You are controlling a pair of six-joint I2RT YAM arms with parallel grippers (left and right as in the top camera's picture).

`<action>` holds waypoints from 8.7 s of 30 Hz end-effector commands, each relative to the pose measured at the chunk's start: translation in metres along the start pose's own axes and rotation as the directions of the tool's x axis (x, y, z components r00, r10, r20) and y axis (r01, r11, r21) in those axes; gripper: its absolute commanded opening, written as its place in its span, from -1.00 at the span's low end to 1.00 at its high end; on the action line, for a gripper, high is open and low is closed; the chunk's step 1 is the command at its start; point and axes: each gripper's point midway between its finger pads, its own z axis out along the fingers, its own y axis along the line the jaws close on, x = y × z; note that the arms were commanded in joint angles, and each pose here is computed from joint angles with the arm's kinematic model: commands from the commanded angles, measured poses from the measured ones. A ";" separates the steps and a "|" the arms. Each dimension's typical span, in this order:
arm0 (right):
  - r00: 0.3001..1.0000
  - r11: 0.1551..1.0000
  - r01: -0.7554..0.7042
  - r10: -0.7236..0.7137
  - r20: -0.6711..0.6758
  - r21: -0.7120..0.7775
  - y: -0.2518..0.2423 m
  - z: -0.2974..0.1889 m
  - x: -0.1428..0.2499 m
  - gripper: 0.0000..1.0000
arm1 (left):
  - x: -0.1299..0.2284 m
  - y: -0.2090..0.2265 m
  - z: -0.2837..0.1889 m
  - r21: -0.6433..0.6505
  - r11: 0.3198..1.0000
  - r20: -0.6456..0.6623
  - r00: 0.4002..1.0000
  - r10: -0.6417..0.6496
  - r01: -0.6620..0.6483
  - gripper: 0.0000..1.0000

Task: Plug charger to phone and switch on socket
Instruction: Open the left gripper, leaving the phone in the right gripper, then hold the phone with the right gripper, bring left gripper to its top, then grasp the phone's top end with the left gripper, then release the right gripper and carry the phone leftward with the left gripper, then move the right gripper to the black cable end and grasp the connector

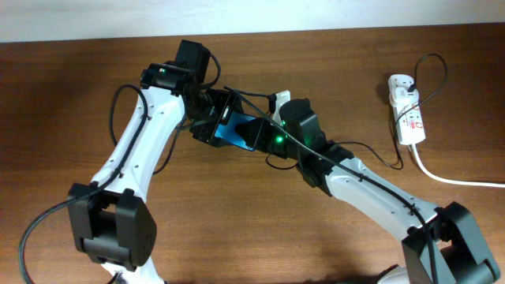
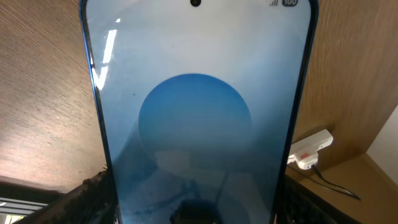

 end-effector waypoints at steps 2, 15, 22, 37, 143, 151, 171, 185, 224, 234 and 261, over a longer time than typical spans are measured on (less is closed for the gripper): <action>0.999 0.999 0.041 -0.041 -0.026 -0.016 0.004 0.002 0.005 -0.92 | 0.009 -0.004 -0.013 0.037 0.996 -0.006 0.996 0.084 -0.083 0.25; 0.999 0.998 0.008 -0.011 -0.048 -0.055 0.007 -0.002 0.001 -0.92 | 0.001 -0.012 -0.015 0.059 0.963 0.040 0.965 0.259 -0.261 0.86; 0.999 0.999 -0.008 0.006 -0.048 -0.052 0.001 -0.006 -0.006 -0.92 | -0.013 -0.020 -0.028 0.134 0.933 0.024 0.942 0.335 -0.335 1.00; 0.995 0.999 -0.028 0.025 0.097 0.029 -0.034 -0.102 -0.076 -0.92 | -0.014 -0.042 -0.039 0.239 0.721 0.094 0.755 0.649 -0.650 0.99; 0.612 0.771 -0.417 0.630 0.478 -0.482 -0.011 -0.089 -0.086 -0.92 | 0.059 -0.115 -0.025 0.727 0.321 0.018 0.485 0.875 -0.607 0.67; 0.600 0.769 -0.410 0.633 0.490 -0.491 -0.009 -0.092 -0.091 -0.92 | 0.062 -0.116 -0.021 0.716 0.324 0.023 0.485 0.874 -0.619 0.67; 0.622 0.772 -0.417 0.628 0.468 -0.480 -0.001 -0.074 -0.085 -0.92 | 0.081 -0.117 -0.002 0.677 0.334 0.027 0.476 0.879 -0.656 -0.01; 0.622 0.772 -0.417 0.628 0.468 -0.480 -0.001 -0.074 -0.085 -0.91 | 0.075 -0.126 0.003 0.646 0.400 0.032 0.547 0.837 -0.650 -1.00; 0.963 0.907 0.258 -0.214 -0.164 0.332 -0.079 -0.055 0.045 0.97 | -0.087 -0.120 -0.079 0.633 0.357 0.292 0.639 0.712 -0.687 -1.00; 0.951 0.802 0.309 -0.261 -0.165 0.511 -0.029 -0.122 -0.025 0.97 | -0.094 -0.113 -0.088 0.650 0.336 0.292 0.632 0.718 -0.681 -1.00; 0.977 0.820 0.053 0.077 -0.201 0.570 -0.110 0.014 -0.100 -0.12 | -0.142 -0.088 -0.120 0.678 0.381 0.293 0.707 0.644 -0.628 -1.00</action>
